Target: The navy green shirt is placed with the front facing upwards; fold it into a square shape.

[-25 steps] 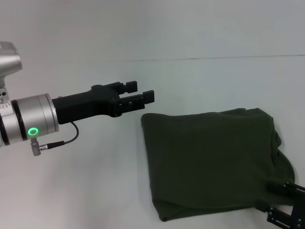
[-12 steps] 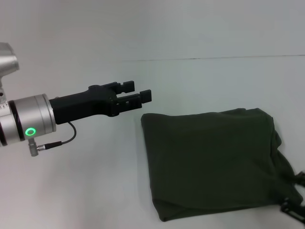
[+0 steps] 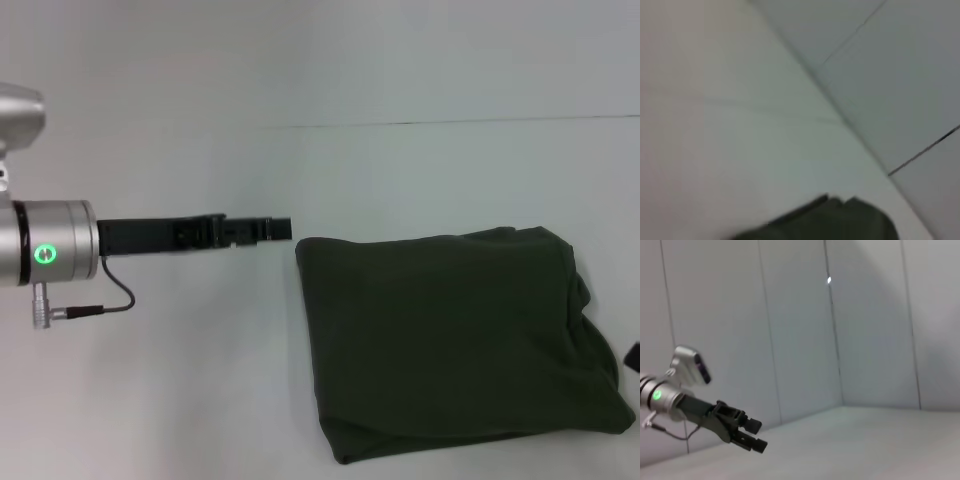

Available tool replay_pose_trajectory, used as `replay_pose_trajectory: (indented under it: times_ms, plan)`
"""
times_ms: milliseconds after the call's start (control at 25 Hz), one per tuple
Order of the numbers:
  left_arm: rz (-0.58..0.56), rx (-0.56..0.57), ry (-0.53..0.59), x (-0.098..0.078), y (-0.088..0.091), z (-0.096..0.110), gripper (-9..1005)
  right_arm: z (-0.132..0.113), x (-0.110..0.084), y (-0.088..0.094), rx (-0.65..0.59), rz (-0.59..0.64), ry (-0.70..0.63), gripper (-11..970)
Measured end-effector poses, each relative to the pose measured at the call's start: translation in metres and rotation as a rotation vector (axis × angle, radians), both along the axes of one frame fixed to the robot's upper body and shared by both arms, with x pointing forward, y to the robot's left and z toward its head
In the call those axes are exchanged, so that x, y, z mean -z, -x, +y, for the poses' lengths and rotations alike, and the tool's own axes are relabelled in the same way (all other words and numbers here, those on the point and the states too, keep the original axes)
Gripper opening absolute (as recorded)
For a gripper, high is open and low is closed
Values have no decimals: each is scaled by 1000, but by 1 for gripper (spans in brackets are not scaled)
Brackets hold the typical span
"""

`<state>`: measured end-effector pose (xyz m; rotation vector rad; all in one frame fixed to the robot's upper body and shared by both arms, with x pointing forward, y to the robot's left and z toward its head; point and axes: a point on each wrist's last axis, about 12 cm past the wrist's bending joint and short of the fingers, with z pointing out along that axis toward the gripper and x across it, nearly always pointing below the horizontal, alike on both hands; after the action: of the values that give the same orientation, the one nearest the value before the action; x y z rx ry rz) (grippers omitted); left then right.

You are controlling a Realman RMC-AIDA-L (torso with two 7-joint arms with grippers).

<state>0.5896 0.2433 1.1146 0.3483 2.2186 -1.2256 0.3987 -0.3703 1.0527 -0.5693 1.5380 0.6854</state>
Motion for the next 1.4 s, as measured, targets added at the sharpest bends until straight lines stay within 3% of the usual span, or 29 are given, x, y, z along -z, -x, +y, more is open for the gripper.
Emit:
replay_pose_trajectory:
  times_ms: [160,320,520,960,1400]
  plan:
    - [88,27,-40,3,1,-3,759,1,-4,-7,-98,48,94,720]
    - [162,38,-40,2,3,-7,761,-2,-8,-10,-127,71,126,760]
    - [239,55,-43,2,5,-17,763,-6,-12,-11,-151,76,148,886]
    - [303,52,-118,25,1,-46,764,-4,-13,-18,-170,103,149,886]
    - [318,19,-146,35,-1,-54,759,-4,-15,-22,-170,113,146,885]
